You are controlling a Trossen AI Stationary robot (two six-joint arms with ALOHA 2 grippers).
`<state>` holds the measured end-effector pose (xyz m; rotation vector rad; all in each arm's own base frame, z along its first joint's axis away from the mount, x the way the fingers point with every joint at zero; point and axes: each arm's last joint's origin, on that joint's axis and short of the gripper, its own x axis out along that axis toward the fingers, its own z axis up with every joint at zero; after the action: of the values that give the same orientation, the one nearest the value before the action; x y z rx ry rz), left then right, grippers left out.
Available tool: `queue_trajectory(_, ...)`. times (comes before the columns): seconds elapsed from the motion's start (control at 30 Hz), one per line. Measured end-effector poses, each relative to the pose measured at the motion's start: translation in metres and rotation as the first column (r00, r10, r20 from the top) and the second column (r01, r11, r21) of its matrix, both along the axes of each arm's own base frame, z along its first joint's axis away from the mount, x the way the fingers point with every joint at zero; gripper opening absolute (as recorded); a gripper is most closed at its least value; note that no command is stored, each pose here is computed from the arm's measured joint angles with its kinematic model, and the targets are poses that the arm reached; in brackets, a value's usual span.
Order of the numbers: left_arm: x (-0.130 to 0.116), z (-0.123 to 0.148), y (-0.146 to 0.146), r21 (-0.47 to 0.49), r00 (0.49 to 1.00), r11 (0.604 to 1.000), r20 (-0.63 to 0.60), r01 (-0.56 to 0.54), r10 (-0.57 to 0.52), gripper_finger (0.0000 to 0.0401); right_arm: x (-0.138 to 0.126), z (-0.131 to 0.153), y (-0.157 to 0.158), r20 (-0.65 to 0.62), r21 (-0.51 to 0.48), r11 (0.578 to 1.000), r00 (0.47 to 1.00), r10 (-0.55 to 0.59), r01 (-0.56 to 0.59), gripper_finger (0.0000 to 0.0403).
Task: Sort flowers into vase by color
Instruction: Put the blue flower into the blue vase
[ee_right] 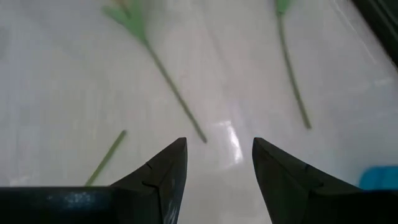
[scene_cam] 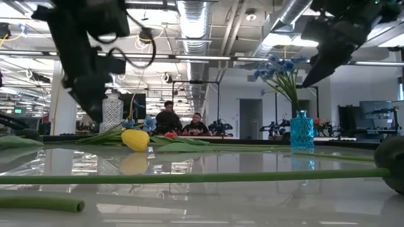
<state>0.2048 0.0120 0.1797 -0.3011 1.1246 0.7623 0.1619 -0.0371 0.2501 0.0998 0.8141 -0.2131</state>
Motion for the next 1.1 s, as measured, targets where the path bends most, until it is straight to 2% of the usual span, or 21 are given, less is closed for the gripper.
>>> queue_trajectory(0.2,-0.001,-0.022,0.025,-0.005,0.990,0.999,-0.134,-0.050,0.049,0.0163,0.002,0.000,0.011,-0.003,-0.007,0.997,0.997,0.075,-0.075,0.0207)
queue_trajectory(0.37,0.002,-0.033,0.035,-0.091,0.975,0.996,-0.223,-0.016,-0.005,0.0163,0.003,0.000,0.016,-0.004,-0.009,0.994,0.994,0.109,-0.109,0.0207)
queue_trajectory(0.67,0.004,-0.033,0.037,-0.097,0.955,0.992,-0.278,0.080,-0.105,0.0163,0.003,0.000,0.016,-0.007,-0.021,0.992,0.993,0.121,-0.121,0.0207)
queue_trajectory(0.87,-0.004,-0.033,0.044,-0.125,0.930,0.988,-0.345,0.087,-0.125,0.0163,0.003,0.000,0.016,-0.008,-0.023,0.992,0.992,0.122,-0.123,0.0207)
queue_trajectory(1.1,-0.008,-0.038,0.063,-0.147,0.939,0.982,-0.307,0.117,-0.158,0.0163,0.003,-0.001,0.016,-0.008,-0.018,0.993,0.993,0.117,-0.117,0.0207)
